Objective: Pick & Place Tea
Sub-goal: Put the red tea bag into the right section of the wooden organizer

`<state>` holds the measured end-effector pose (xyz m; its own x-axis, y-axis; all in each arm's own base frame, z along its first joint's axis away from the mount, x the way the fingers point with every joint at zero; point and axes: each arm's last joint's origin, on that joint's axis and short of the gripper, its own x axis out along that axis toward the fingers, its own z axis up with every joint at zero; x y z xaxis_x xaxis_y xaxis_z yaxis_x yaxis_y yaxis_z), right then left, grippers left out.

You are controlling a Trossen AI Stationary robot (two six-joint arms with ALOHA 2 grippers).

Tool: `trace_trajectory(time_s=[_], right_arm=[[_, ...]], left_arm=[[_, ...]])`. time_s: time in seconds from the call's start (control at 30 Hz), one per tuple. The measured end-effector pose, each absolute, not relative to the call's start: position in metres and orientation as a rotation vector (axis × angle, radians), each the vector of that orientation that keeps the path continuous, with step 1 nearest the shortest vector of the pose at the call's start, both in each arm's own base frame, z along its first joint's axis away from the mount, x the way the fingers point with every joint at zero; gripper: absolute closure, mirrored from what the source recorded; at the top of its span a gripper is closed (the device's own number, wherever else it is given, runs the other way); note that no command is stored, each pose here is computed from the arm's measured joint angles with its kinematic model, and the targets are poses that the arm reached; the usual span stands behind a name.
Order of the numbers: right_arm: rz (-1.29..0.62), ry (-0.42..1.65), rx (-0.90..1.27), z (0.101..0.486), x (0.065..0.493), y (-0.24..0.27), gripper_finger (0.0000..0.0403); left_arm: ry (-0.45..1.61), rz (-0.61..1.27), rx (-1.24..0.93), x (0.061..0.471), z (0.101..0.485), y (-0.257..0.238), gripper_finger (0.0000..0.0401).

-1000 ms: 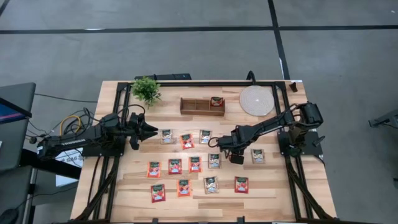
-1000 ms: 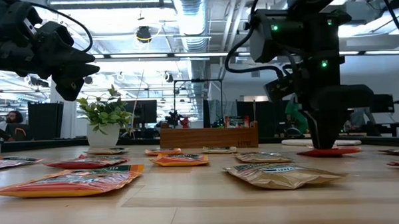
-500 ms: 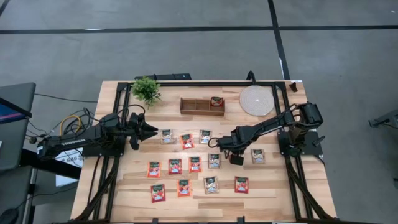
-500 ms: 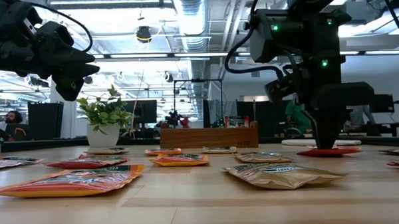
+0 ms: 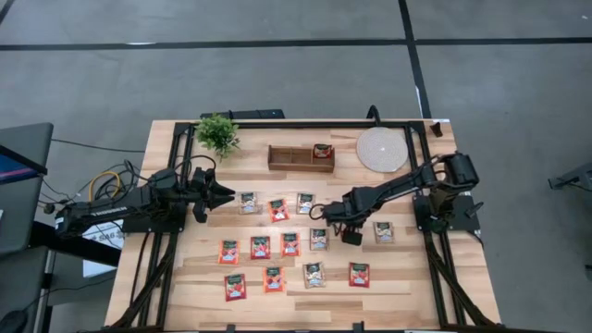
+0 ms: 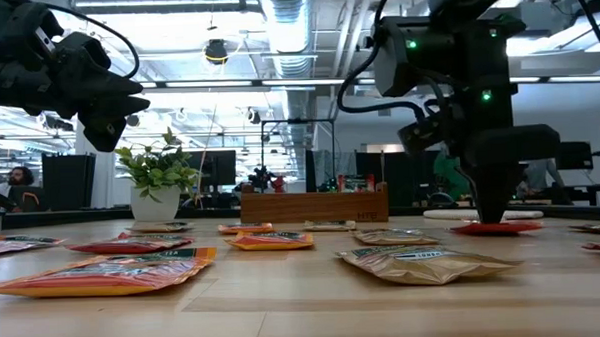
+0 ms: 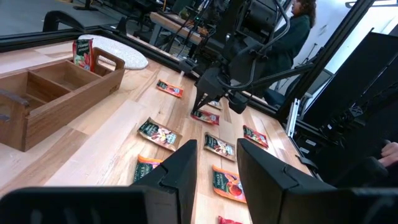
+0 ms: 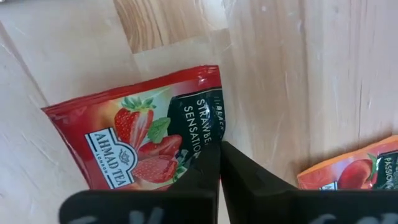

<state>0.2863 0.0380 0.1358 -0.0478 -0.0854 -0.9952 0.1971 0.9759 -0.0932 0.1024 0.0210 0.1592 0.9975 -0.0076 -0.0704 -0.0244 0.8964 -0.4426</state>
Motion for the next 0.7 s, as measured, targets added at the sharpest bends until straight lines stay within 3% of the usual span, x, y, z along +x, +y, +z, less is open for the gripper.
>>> trace_trajectory(time_s=[0.43,0.7], right_arm=[[-0.371,1.552,-0.098,0.178,0.305,0.04,0.0403],[-0.566,1.401,-0.396,0.216,0.322,0.028,0.0403]], left_arm=[[0.071,0.009,-0.461,0.102,0.159,0.021,0.0296],[0.071,0.009,-0.461,0.102,0.159,0.021,0.0296]])
